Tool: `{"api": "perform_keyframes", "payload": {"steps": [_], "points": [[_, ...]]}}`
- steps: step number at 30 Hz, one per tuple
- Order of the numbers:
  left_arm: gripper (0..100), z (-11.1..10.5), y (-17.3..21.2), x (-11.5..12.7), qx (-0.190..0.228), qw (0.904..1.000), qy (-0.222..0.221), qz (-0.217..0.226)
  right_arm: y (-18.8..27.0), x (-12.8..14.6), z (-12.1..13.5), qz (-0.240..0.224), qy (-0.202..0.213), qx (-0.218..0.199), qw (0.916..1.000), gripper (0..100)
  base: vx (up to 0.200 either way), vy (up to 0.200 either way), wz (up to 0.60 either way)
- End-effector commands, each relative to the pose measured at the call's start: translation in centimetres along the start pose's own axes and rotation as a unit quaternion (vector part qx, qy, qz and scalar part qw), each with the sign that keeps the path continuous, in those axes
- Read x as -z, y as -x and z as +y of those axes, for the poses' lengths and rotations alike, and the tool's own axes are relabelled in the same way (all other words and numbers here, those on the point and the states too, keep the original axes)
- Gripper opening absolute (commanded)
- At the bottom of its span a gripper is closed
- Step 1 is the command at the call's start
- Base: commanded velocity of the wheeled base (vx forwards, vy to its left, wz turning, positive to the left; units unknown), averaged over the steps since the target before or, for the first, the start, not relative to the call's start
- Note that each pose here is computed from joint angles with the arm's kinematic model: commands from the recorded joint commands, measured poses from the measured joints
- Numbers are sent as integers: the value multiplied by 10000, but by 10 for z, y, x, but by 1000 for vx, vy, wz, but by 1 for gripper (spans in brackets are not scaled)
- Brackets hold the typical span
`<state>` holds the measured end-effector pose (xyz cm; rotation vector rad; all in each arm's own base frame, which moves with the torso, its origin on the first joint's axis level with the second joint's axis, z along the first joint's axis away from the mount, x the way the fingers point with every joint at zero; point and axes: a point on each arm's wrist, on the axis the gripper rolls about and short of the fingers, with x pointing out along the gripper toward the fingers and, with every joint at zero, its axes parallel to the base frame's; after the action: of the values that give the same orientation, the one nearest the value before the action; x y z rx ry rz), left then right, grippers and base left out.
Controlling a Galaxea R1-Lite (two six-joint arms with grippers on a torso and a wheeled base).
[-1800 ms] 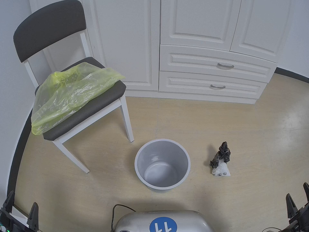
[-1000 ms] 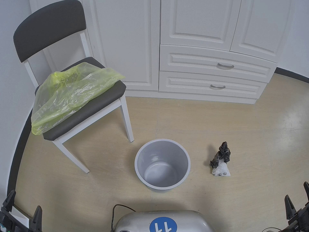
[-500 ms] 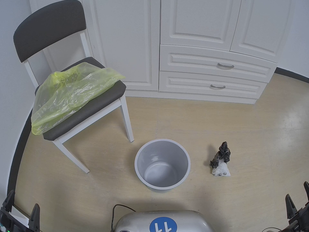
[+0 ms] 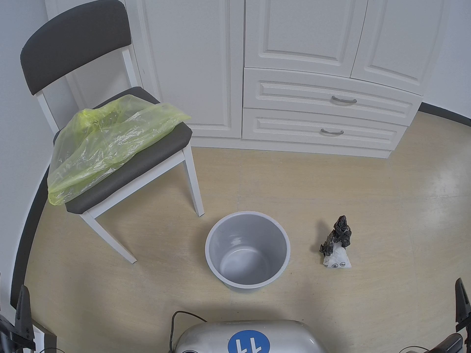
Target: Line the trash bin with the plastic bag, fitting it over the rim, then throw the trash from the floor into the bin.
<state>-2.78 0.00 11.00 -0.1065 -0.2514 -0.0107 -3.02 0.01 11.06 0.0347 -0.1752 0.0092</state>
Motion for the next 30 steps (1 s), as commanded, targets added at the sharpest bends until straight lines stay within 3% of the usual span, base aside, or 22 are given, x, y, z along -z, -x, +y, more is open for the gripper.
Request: {"api": "perform_keyframes", "payload": {"steps": [1, 6, 9, 10, 14, 18, 23, 30], "points": [[100, -2, 5, -6, 337, 9987, -320, 201, 6, -6, 2, 320, 436, -432, 9976, 100, 0, 0, 0], [100, -4, 14, -19, 599, 9903, -455, 1171, 5, -28, 5, 1086, 387, -914, 9891, 100, 0, 0, 0], [100, -5, 11, -31, 708, 9817, -394, 1723, -8, -36, 5, 1622, 338, -916, 9819, 100, 0, 0, 0], [100, -5, 11, -31, 708, 9817, -394, 1723, -8, -36, 5, 1622, 338, -916, 9819, 100, 0, 0, 0], [100, -7, -13, -43, 627, 9697, -355, 2336, -36, -43, 5, 2290, 418, -927, 9681, 100, 0, 0, 0], [100, -8, -32, -48, 553, 9598, -331, 2733, -55, -51, 5, 2582, 442, -921, 9607, 100, 0, 0, 0], [100, -8, -55, -48, 373, 9517, -368, 3027, -85, -59, 5, 2492, 488, -818, 9638, 100, 0, 0, 0], [100, -7, -99, -49, 30, 9502, -491, 3076, -128, -66, 8, 2124, 552, -744, 9728, 100, 0, 0, 0]]}}
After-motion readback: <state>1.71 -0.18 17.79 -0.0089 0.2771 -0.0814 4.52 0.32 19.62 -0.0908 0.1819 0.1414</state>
